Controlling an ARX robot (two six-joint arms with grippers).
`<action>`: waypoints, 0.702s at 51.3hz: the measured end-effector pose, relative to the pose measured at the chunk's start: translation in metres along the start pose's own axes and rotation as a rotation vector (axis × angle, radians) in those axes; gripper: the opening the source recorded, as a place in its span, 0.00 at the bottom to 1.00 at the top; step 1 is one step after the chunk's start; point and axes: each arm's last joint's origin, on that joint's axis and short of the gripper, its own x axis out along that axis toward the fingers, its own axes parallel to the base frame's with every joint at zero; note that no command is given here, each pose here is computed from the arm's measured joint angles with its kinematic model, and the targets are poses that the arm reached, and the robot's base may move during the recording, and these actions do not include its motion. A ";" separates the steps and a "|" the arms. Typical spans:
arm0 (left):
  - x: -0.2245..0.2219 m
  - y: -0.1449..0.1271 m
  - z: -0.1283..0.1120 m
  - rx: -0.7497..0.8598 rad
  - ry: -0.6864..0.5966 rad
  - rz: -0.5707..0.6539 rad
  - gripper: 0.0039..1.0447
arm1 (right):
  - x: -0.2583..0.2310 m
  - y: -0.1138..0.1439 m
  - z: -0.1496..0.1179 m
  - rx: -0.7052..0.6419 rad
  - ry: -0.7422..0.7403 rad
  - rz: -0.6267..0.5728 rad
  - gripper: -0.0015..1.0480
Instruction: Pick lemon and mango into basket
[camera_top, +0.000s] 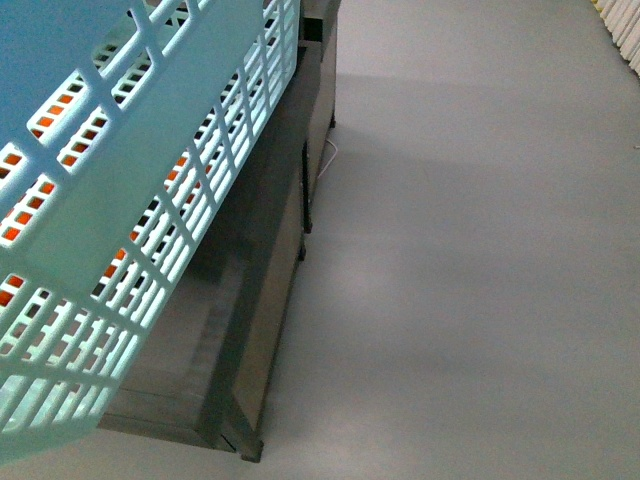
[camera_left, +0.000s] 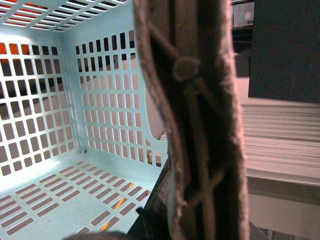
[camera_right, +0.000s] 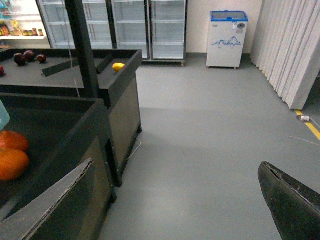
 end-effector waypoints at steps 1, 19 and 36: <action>0.000 0.000 0.000 -0.001 0.001 0.000 0.04 | 0.000 0.000 0.000 0.000 0.000 0.000 0.92; 0.000 0.000 0.000 0.001 -0.002 0.000 0.04 | 0.000 0.000 0.000 0.000 0.001 0.005 0.92; 0.000 0.000 0.000 0.000 -0.001 0.000 0.04 | 0.000 0.000 0.000 0.000 0.000 -0.001 0.92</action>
